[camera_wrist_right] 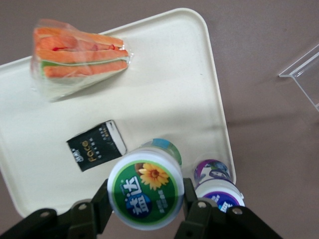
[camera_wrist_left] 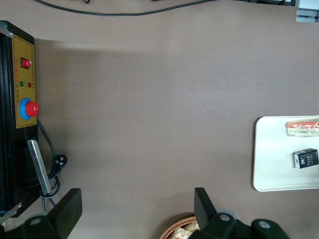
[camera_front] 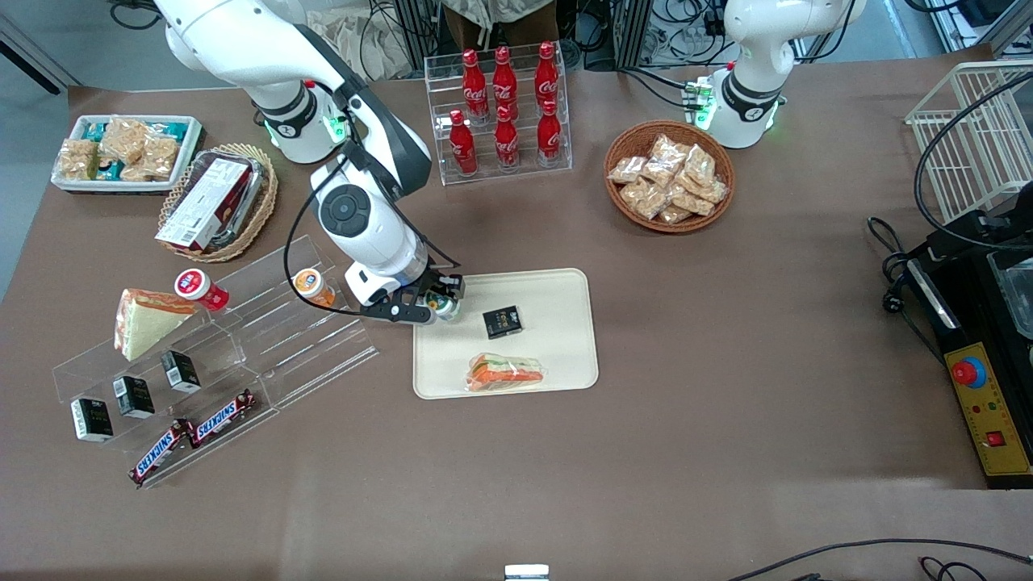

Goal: Place green gum on tray
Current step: 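Lower the green gum bottle onto the tray beside the blue bottle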

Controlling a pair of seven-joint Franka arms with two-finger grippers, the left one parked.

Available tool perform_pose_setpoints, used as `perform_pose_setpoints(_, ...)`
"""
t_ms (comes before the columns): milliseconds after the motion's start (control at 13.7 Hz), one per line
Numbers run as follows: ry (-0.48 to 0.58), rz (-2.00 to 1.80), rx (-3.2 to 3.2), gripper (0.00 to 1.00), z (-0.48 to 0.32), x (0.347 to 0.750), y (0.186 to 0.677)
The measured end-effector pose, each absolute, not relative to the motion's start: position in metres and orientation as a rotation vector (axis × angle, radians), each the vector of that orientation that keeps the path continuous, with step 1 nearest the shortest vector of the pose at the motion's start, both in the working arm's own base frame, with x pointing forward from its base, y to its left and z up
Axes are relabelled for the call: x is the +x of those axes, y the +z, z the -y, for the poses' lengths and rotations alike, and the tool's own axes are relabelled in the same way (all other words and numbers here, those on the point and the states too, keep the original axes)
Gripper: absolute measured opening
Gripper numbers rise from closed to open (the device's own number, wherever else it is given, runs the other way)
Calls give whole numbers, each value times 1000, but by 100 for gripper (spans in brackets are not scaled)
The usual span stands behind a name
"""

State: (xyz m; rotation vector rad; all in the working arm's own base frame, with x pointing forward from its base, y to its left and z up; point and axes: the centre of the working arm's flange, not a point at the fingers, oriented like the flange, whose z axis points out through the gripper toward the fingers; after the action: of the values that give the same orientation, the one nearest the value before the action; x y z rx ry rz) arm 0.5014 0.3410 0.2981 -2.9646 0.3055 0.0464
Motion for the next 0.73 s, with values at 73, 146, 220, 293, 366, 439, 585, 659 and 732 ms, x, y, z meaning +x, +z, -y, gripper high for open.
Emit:
perform_pose_setpoints(73, 29, -304, -2979, 59, -345, 500, 291)
perform_pose_setpoints(146, 12, -286, -2999, 59, -348, 498, 284)
perform_pose_setpoints(220, -2, -257, -3021, 59, -349, 497, 279)
perform_pose_setpoints(293, -13, -229, -3039, 59, -349, 497, 274)
perform_pose_setpoints(366, -22, -203, -3053, 59, -349, 497, 270)
perform_pose_setpoints(439, -30, -175, -3064, 59, -349, 497, 267)
perform_pose_setpoints(585, -33, -127, -3075, 59, -349, 496, 263)
perform_pose_setpoints(659, -33, -117, -3075, 59, -349, 496, 263)
perform_pose_setpoints(732, -33, -114, -3075, 59, -350, 496, 262)
